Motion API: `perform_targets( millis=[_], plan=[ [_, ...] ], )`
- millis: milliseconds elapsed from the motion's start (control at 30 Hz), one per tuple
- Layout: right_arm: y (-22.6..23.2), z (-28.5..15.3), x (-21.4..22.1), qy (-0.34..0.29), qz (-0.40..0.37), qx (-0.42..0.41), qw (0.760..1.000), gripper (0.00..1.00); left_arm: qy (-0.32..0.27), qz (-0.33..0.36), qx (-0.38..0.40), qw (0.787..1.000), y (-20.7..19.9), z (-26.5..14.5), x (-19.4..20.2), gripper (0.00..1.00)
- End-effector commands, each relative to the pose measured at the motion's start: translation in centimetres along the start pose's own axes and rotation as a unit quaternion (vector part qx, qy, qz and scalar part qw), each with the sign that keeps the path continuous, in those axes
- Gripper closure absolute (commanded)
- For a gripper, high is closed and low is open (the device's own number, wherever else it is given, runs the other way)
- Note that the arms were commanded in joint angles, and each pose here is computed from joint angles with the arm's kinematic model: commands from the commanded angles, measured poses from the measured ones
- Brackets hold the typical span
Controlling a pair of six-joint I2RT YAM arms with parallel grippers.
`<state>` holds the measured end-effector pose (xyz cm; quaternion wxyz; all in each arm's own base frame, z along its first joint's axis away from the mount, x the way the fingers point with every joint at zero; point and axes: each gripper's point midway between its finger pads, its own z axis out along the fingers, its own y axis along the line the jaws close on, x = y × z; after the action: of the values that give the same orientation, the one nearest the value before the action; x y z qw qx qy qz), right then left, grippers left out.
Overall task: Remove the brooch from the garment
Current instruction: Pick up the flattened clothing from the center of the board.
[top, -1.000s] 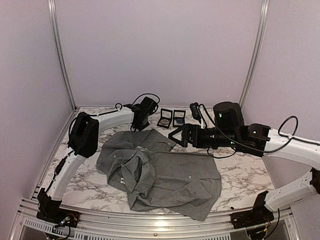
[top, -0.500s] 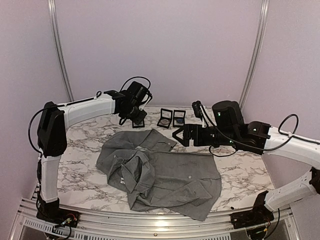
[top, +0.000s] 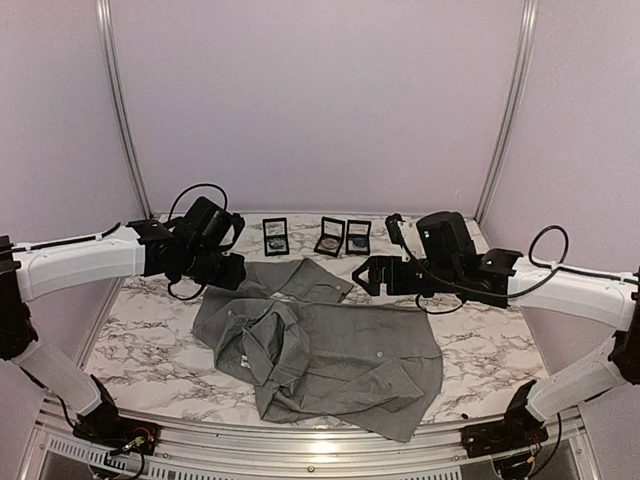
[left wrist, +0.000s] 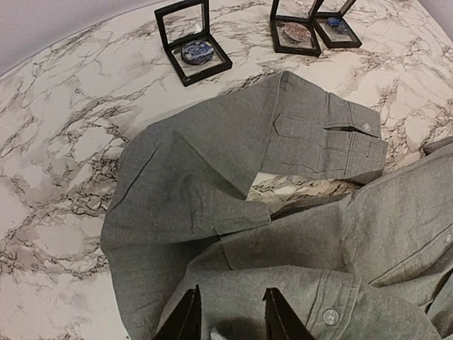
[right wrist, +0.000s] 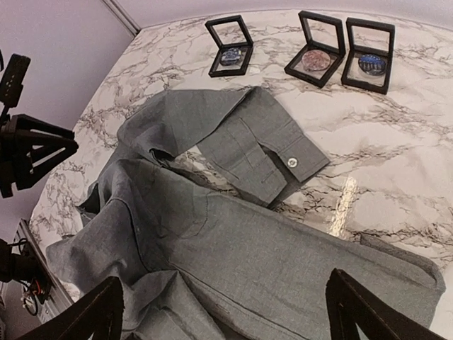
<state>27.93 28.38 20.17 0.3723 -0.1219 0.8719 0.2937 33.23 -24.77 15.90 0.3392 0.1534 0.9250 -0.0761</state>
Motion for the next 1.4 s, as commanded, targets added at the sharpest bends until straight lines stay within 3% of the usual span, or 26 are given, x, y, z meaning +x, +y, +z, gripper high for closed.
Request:
perform_targets(
  millis=[0, 167, 467, 867, 1133, 1233, 1367],
  plan=[
    [-0.7, 2.8, -1.2, -0.010, -0.017, -0.003, 1.000, 0.05, -0.008, -0.096, 0.020, 0.995, 0.4, -1.8, 2.0, 0.67],
    [-1.7, 6.3, -0.5, 0.023, -0.028, 0.025, 0.999, 0.13, 0.017, -0.155, 0.004, 0.988, 2.1, -2.5, 6.0, 0.66],
    [-3.7, 5.7, 2.6, 0.042, -0.007, 0.046, 0.998, 0.14, 0.062, -0.252, -0.004, 0.966, 4.1, -1.3, 13.2, 0.66],
    [-5.0, 3.4, 5.3, 0.048, 0.021, 0.051, 0.997, 0.14, 0.053, -0.370, 0.012, 0.927, 6.9, 1.3, 15.1, 0.64],
    [-5.7, 2.0, 6.5, 0.046, 0.037, 0.054, 0.997, 0.14, 0.048, -0.413, 0.044, 0.908, 6.3, 3.5, 15.5, 0.60],
    [-6.0, 1.7, 7.0, 0.048, 0.041, 0.055, 0.996, 0.14, 0.048, -0.423, 0.036, 0.904, 6.4, 4.1, 15.7, 0.64],
    [-7.0, 1.5, 7.6, 0.044, 0.048, 0.075, 0.995, 0.14, 0.025, -0.421, 0.011, 0.907, 7.6, 4.3, 15.0, 0.79]
  ],
)
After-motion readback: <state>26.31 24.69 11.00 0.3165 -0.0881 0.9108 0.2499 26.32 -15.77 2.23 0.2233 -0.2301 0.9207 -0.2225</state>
